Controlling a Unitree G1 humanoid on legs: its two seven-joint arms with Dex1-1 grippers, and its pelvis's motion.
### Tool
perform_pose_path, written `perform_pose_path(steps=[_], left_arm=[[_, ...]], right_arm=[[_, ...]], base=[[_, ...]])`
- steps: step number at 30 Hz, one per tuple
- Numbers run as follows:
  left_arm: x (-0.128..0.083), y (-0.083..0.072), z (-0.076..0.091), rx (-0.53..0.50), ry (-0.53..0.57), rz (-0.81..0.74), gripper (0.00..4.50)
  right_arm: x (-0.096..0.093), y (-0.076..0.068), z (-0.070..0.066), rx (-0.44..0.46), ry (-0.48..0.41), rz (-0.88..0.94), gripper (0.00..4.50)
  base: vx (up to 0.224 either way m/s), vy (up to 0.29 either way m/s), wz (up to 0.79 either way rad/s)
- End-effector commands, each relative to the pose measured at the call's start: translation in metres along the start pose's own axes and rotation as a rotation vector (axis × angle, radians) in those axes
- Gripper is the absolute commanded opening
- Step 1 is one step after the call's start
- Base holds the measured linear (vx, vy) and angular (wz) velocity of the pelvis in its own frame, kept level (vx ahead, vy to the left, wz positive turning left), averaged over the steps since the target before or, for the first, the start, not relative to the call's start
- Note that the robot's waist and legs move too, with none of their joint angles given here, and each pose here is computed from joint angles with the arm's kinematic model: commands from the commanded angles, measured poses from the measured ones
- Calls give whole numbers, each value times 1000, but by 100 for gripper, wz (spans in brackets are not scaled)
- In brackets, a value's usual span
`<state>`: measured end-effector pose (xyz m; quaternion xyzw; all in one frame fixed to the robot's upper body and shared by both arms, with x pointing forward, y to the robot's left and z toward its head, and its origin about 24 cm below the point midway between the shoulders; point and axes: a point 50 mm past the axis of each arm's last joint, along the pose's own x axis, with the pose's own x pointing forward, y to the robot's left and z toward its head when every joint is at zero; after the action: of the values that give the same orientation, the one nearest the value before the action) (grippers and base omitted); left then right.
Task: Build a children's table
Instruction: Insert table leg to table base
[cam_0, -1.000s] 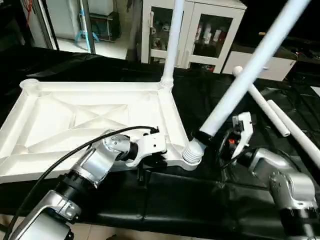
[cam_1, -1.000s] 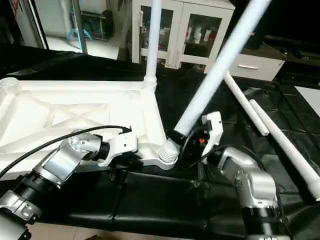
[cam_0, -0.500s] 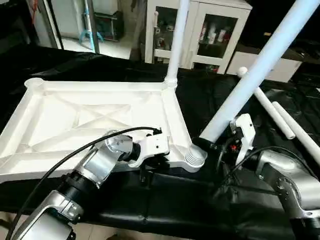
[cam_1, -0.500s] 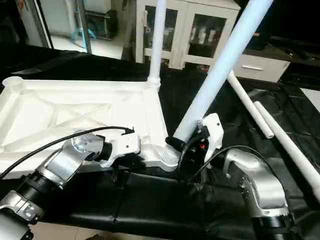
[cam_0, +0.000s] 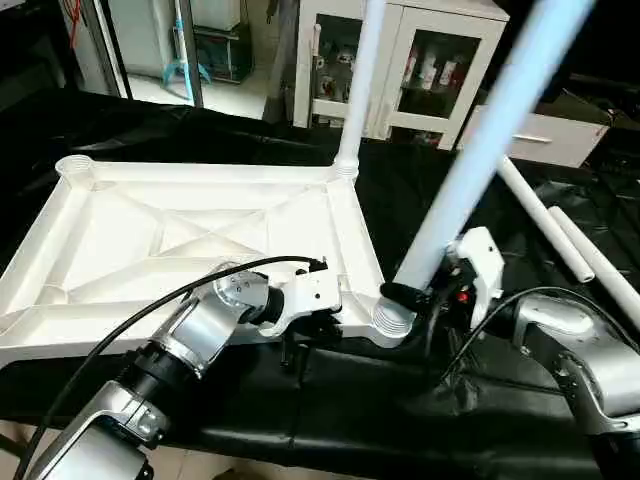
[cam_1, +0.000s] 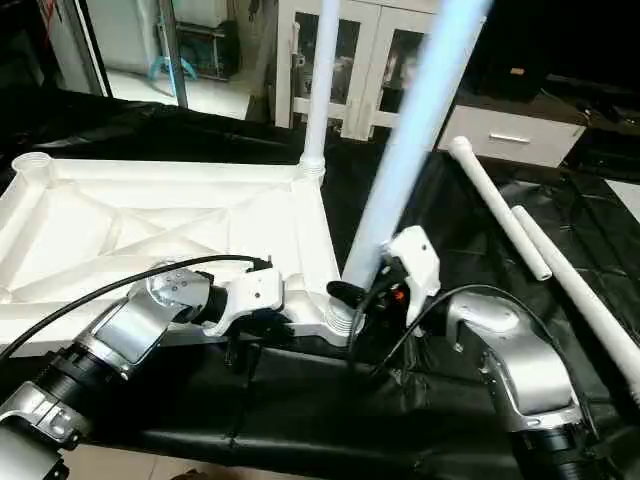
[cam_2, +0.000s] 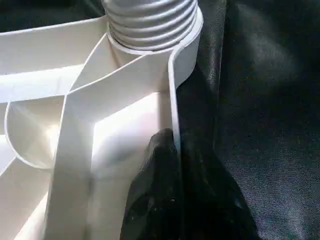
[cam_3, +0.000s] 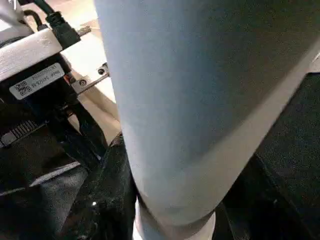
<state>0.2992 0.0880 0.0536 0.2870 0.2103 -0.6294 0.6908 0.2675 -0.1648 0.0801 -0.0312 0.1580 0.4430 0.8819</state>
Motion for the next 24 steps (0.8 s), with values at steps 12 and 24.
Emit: perform_pose_path(steps=[12, 24], left_arm=[[0, 6, 2, 11, -14, 49, 0], [-1, 11, 3, -14, -39, 85, 0]], right_arm=[[4, 0, -52, 129, 115, -109, 183], [9, -6, -52, 123, 92, -165, 183]], base=[[0, 0, 0], [0, 0, 0]])
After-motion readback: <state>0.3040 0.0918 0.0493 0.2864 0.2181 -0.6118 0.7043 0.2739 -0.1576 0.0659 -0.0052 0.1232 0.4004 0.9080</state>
